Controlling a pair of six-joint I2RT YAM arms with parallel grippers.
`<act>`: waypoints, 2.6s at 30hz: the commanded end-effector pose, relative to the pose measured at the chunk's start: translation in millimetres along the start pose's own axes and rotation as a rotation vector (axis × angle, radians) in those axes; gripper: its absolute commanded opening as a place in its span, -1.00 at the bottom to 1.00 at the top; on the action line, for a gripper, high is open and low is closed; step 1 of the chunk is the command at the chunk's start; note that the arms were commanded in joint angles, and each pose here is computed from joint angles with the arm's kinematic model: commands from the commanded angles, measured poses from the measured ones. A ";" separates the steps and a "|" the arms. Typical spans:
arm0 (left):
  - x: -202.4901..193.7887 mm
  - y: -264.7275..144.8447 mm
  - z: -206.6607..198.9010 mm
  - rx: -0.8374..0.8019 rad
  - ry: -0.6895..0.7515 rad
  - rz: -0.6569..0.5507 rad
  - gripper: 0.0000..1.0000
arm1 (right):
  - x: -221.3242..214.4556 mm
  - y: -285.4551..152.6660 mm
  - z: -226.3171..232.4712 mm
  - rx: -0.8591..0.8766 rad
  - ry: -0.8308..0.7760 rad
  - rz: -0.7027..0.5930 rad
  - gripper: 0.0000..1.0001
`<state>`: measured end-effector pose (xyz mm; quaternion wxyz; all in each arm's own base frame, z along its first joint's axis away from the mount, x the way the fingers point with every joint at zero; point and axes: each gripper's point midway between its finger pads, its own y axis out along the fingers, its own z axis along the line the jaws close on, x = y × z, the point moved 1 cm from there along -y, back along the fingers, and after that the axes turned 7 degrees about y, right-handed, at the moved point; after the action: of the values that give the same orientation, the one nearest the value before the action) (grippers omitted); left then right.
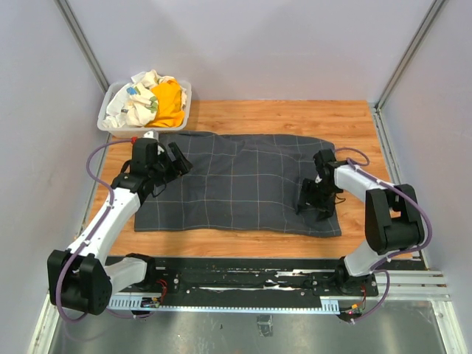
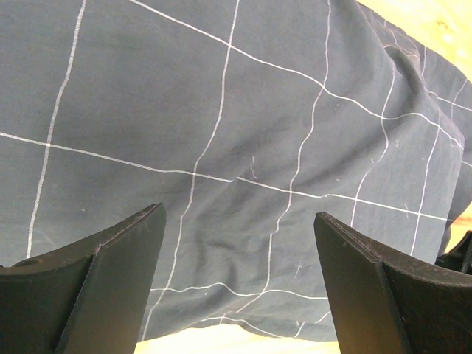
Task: Put the pillow into the pillowcase
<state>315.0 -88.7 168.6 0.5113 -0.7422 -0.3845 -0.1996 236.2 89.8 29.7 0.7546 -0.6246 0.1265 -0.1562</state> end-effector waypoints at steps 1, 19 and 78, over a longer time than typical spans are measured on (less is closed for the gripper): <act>1.8 3.9 4.7 -0.002 -0.014 -0.015 0.73 | -32.1 -6.2 -34.3 -0.150 0.081 0.034 0.44; 16.4 24.3 -13.0 -0.095 -0.044 -0.028 0.72 | 107.9 -140.3 62.5 0.055 -0.086 -0.410 0.30; 38.0 111.6 -12.1 -0.067 -0.071 -0.017 0.73 | 338.7 -37.0 80.1 -0.039 0.119 -0.645 0.28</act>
<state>431.2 -121.1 116.3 0.4487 -0.7817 -0.3939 -0.1804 579.7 16.6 40.5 0.6302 -0.6606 0.0026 -0.4081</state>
